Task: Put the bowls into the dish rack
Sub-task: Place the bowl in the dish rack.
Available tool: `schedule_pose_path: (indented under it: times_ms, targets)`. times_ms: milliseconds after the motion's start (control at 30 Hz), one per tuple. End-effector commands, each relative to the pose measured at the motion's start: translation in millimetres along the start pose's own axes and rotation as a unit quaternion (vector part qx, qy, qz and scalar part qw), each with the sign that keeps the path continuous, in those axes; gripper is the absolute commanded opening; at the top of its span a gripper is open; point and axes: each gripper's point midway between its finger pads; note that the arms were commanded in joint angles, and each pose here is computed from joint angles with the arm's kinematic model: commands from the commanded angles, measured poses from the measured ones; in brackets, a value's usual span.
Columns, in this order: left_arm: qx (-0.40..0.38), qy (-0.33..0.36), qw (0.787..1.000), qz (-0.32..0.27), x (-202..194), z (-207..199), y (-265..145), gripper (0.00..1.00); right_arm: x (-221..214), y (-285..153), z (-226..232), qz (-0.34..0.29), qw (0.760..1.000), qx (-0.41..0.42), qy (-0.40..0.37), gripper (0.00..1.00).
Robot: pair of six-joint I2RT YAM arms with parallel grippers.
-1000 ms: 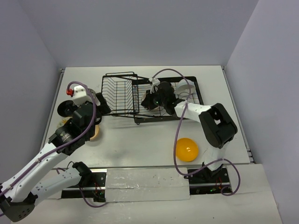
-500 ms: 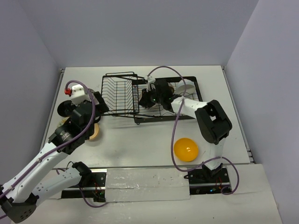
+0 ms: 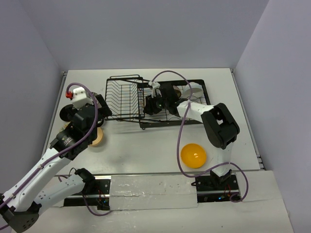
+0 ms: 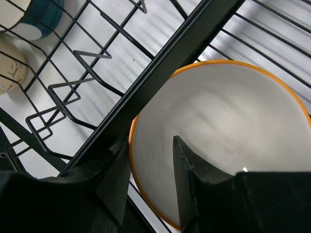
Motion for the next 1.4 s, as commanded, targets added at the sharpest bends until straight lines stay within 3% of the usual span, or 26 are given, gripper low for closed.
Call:
schedule_pose_path:
  times_ms: [0, 500, 1367]
  targets:
    - [-0.005, -0.006, 1.000, -0.009, 6, -2, 1, 0.99, 22, -3, 11, -0.020, 0.999, 0.011, -0.023, 0.46]
    - [-0.007, -0.011, 1.000, -0.010, 8, 0, 1, 0.99, 35, -18, 20, -0.024, 0.999, 0.009, -0.038, 0.54]
    - [-0.015, -0.010, 1.000, -0.007, 7, -3, 2, 0.98, 54, -66, 33, -0.057, 0.996, -0.018, -0.062, 0.54]
Point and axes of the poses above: each gripper's point midway between its finger pads, its own y axis out along the fingers, its own z axis along the line the jaws close on, x = y × z, and after that the axes turned 15 degrees about y, right-handed
